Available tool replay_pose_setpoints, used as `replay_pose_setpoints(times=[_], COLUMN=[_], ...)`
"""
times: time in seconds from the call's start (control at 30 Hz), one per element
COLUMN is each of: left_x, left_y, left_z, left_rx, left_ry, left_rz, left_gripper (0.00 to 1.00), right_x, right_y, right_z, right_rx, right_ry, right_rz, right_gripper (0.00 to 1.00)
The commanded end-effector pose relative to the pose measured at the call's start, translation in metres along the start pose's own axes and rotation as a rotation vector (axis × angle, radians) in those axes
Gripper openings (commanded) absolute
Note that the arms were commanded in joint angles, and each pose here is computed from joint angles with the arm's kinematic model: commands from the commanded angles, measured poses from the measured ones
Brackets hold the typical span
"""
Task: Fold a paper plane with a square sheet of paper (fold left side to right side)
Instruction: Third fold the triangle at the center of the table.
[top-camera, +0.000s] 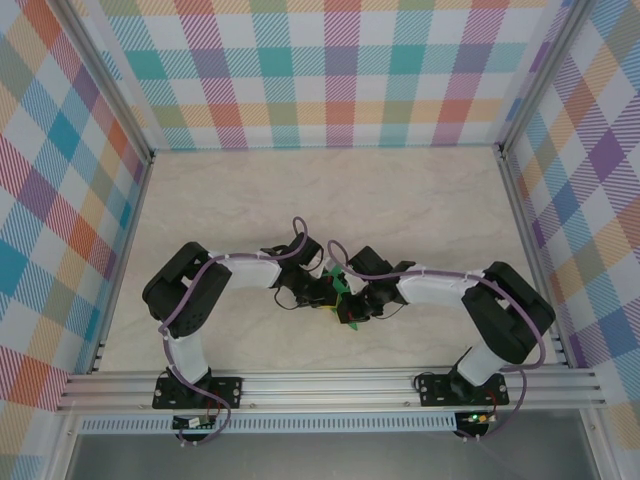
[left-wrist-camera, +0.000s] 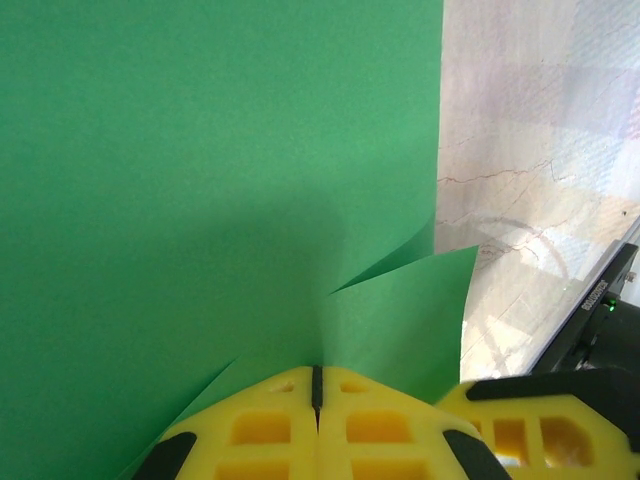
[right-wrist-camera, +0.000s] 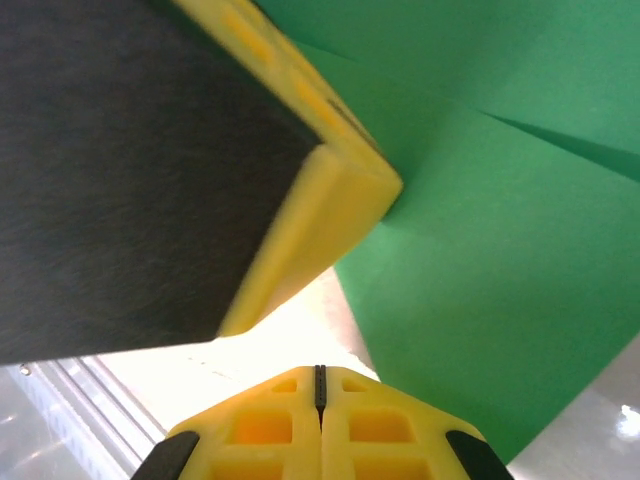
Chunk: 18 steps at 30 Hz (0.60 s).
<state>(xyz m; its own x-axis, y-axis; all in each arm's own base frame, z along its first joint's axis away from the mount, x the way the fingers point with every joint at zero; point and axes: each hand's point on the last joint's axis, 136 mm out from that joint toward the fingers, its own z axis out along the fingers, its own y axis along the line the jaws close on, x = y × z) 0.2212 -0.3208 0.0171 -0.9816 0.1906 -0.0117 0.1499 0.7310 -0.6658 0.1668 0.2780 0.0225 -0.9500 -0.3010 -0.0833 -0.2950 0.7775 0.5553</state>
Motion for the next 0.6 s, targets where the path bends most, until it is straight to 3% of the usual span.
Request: replay_pose_setpoints(times=[0.0, 0.57], left_x=[0.01, 0.01], left_y=[0.032, 0.038], left_z=[0.01, 0.008], left_rx=[-0.134, -0.173], left_ry=[0.025, 0.029], left_rz=[-0.03, -0.019], left_gripper=[0.0, 0.0], right_x=[-0.005, 0.05], right_y=[-0.004, -0.052], right_z=[0.002, 0.003], right_rx=[0.035, 0.15], right_ry=[-0.013, 0.117], right_rz=[0.027, 0.177], right_gripper=[0.0, 0.0])
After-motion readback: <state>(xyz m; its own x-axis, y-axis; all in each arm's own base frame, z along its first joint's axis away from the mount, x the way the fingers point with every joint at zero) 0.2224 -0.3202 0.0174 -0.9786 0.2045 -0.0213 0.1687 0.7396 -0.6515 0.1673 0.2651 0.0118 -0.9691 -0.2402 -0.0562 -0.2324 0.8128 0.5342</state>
